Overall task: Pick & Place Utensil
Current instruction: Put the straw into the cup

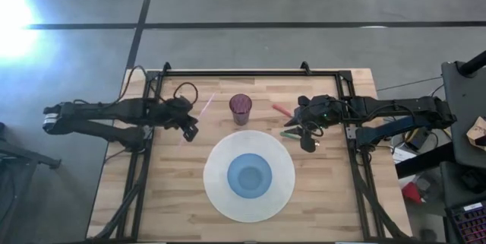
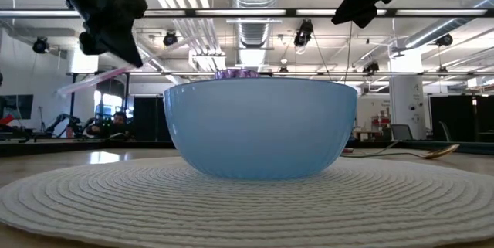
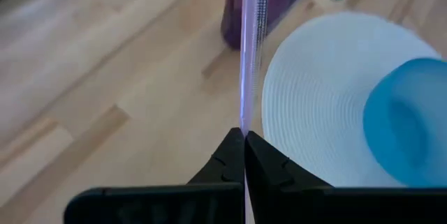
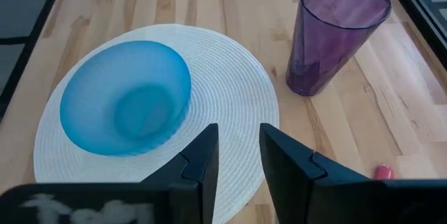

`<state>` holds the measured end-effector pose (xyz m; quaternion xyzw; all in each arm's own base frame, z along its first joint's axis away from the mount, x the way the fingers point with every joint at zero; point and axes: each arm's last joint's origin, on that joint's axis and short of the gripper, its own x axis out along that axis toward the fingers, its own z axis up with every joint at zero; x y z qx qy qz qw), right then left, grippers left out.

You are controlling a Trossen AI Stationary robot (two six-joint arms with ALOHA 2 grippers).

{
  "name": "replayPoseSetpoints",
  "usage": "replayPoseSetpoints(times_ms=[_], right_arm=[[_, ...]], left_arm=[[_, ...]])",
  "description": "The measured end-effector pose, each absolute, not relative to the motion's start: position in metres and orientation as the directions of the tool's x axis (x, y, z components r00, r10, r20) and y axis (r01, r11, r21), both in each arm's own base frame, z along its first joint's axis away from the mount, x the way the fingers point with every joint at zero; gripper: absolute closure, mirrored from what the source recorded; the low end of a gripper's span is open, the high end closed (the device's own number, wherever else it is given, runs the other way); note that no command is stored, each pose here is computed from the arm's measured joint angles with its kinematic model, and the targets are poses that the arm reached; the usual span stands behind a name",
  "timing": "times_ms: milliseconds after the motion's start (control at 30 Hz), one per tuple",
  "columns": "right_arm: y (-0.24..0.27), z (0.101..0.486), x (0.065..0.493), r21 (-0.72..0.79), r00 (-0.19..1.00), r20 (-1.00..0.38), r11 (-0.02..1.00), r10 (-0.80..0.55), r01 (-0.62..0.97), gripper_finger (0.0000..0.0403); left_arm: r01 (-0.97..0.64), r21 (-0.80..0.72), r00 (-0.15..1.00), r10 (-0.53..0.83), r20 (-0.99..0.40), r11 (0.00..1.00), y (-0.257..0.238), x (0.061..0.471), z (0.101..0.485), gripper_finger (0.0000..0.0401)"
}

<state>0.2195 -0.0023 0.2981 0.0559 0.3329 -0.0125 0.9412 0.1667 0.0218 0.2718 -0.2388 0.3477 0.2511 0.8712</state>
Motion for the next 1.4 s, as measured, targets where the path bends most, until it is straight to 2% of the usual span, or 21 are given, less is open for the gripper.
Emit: replayPoseSetpoints(times_ms=[300, 533, 700, 800, 967, 1167, 1400], right_arm=[[-0.005, 0.311, 0.228, 0.090, 0.865, -0.498, 0.989, -0.057, 0.117, 0.0267], [-0.008, 0.328, 0.236, 0.032, 0.941, -0.318, 0.991, -0.116, 0.133, 0.0225], [-0.013, 0.341, 0.239, -0.034, 0.972, -0.182, 0.989, -0.149, 0.145, 0.0198], [-0.015, 0.349, 0.240, -0.126, 0.982, -0.104, 0.982, -0.155, 0.142, 0.0187], [-0.014, 0.360, 0.241, -0.262, 0.992, 0.014, 0.957, -0.123, 0.123, 0.0181], [-0.014, 0.368, 0.250, -0.315, 0.987, 0.142, 0.941, -0.079, 0.121, 0.0181], [-0.023, 0.353, 0.276, -0.357, 0.985, 0.139, 0.923, -0.101, 0.145, 0.0181]], left_arm=[[-0.545, -0.185, 0.737, 0.362, -0.571, 0.818, 0.025, 0.178, 0.297, 0.0401], [-0.458, -0.124, 0.826, 0.370, -0.425, 0.880, 0.027, 0.192, 0.310, 0.0401], [-0.412, -0.059, 0.869, 0.373, -0.326, 0.909, 0.027, 0.200, 0.318, 0.0401], [-0.375, -0.025, 0.897, 0.356, -0.264, 0.927, 0.027, 0.206, 0.323, 0.0401], [-0.316, 0.056, 0.934, 0.321, -0.159, 0.947, 0.027, 0.217, 0.330, 0.0401], [-0.253, 0.112, 0.960, 0.264, -0.098, 0.961, 0.027, 0.236, 0.320, 0.0401], [-0.247, 0.156, 0.961, 0.262, -0.083, 0.956, 0.029, 0.254, 0.310, 0.0401]])
